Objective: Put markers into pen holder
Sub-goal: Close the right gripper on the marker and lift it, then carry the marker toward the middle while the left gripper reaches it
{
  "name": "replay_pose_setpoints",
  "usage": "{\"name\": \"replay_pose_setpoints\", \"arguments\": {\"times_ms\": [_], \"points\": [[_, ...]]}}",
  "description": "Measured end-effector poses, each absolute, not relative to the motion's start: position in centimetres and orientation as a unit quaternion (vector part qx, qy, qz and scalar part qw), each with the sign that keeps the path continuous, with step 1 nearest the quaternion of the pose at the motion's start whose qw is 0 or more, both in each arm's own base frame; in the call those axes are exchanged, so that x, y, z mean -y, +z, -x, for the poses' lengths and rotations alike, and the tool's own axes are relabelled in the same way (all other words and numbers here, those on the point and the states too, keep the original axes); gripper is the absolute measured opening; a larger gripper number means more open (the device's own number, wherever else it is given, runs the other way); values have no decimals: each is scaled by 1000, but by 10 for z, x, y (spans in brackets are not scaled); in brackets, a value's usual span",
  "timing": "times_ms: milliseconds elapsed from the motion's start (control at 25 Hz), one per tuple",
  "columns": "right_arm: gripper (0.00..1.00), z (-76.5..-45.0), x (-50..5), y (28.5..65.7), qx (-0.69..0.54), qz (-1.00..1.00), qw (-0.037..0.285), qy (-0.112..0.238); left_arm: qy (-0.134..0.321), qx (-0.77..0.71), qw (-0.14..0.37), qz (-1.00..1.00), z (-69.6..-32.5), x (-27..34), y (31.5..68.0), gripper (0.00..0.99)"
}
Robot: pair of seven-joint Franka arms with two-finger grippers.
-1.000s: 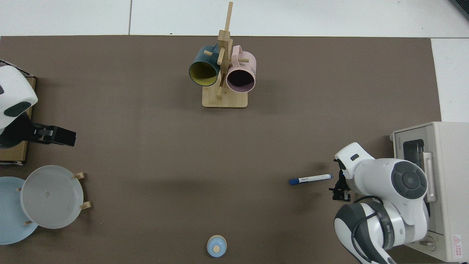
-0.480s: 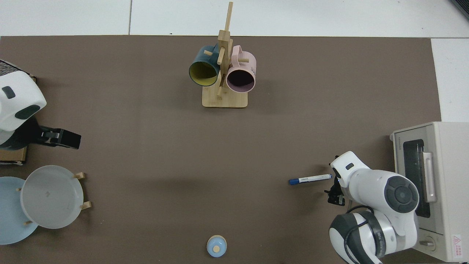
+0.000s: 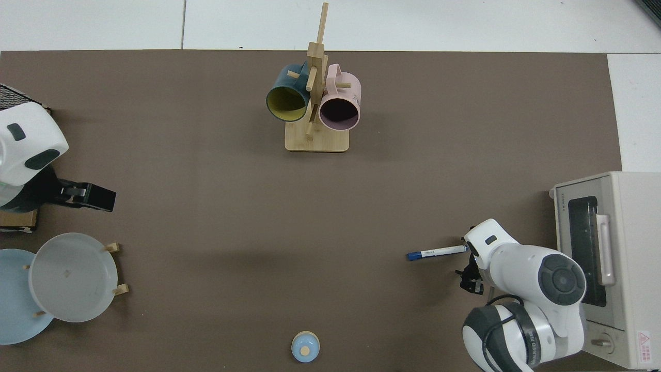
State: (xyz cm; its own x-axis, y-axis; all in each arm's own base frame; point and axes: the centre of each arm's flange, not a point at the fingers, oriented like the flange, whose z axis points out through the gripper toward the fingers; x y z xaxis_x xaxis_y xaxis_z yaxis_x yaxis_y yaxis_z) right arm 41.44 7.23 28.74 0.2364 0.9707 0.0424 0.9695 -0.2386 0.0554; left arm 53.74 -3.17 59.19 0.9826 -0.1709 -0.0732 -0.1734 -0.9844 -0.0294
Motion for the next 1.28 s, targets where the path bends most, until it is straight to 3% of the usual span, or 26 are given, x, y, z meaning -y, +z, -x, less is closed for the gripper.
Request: {"name": "replay_pose_setpoints", "arguments": {"times_ms": [200,280,360,440,560,680,1040,1280], "points": [[789,-410,-71,283,-612,-790,6,29,36,-86,18,995,-537,32,591,991],[670,-410,-71,283,-611,-791,6,29,36,-86,18,995,-537,32,591,991],[670,-410,-71,283,-611,-791,5,29,37,-86,18,995,-537,32,590,991],[581,-410,-71,283,-611,-791,5,29,38,-87,18,995,-537,32,590,991],[344,-410,-72,285,-610,-791,6,32,38,-87,18,995,-537,32,589,991],[172,-411,-72,287,-609,-792,7,34,39,-87,18,995,-537,32,588,991],[172,-441,-83,330,-593,-804,2,37,41,-87,18,995,-537,32,585,991],[172,-465,-127,379,-576,-812,-43,81,41,-87,18,995,-537,32,585,991]]}}
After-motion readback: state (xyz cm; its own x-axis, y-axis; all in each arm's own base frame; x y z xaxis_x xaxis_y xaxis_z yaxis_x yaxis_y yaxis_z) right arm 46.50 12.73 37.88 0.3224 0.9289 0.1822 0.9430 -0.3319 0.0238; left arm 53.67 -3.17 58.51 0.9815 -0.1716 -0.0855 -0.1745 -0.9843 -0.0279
